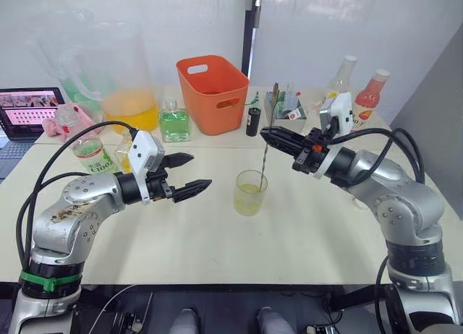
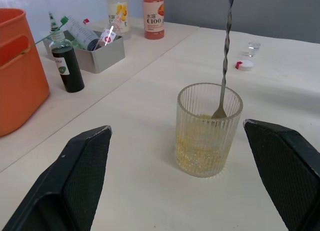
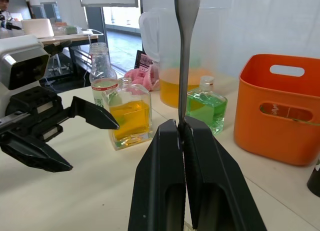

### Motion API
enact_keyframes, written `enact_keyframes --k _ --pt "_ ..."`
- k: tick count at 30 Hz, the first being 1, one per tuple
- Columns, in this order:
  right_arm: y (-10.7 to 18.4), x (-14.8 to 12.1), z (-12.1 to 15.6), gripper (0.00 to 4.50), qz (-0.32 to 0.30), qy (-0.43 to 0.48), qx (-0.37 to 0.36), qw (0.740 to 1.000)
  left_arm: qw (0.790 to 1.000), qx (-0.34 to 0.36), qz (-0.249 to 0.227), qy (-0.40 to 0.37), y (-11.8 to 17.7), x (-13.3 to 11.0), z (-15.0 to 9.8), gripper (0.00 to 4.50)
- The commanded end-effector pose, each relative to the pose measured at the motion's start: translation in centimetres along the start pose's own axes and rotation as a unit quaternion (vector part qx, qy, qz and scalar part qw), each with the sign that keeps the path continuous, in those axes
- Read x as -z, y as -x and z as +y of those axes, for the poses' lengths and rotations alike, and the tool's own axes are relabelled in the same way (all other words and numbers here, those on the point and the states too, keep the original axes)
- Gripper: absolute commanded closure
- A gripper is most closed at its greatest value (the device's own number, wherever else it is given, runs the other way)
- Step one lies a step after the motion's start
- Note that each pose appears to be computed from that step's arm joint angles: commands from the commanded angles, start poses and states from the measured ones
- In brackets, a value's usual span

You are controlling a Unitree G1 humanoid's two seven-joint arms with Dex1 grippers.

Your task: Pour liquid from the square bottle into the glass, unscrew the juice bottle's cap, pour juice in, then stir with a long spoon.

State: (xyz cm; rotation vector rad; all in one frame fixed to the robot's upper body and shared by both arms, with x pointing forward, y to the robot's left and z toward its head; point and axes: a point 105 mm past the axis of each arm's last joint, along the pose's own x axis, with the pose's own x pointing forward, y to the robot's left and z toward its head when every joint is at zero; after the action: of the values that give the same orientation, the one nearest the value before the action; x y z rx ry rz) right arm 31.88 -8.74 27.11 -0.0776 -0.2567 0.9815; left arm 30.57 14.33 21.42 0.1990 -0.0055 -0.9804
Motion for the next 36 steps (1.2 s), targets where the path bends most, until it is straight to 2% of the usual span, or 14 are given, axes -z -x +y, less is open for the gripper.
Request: enact_keyframes --k 1,9,20,22,26,36 --pt "-0.8 1.8 0.2 4.5 0.016 0.012 0.003 1.0 1.0 0.0 -0.01 -0.02 0.1 -1.0 -0.4 0.02" --pt "-1.5 2.9 0.7 4.5 0.034 0.037 -0.005 0.999 1.0 -0.008 -0.01 -0.024 0.3 -1.0 -0.4 0.02" --pt "-1.7 2.1 -0.3 4.5 0.01 0.058 0.018 0.998 1.0 -0.006 -0.009 -0.026 0.3 -0.9 -0.3 0.02" --pt "-1.7 2.1 -0.3 4.5 0.006 0.046 0.02 0.999 1.0 -0.006 -0.008 -0.027 0.3 -0.8 -0.3 0.02" --pt "-2.0 2.6 0.9 4.5 0.012 -0.011 -0.029 0.999 1.0 -0.003 -0.007 -0.028 0.3 -0.8 -0.3 0.02" --pt "-2.7 2.1 1.6 4.5 0.008 -0.041 -0.06 0.997 0.999 0.005 0.001 -0.034 0.2 -0.6 -0.4 0.02"
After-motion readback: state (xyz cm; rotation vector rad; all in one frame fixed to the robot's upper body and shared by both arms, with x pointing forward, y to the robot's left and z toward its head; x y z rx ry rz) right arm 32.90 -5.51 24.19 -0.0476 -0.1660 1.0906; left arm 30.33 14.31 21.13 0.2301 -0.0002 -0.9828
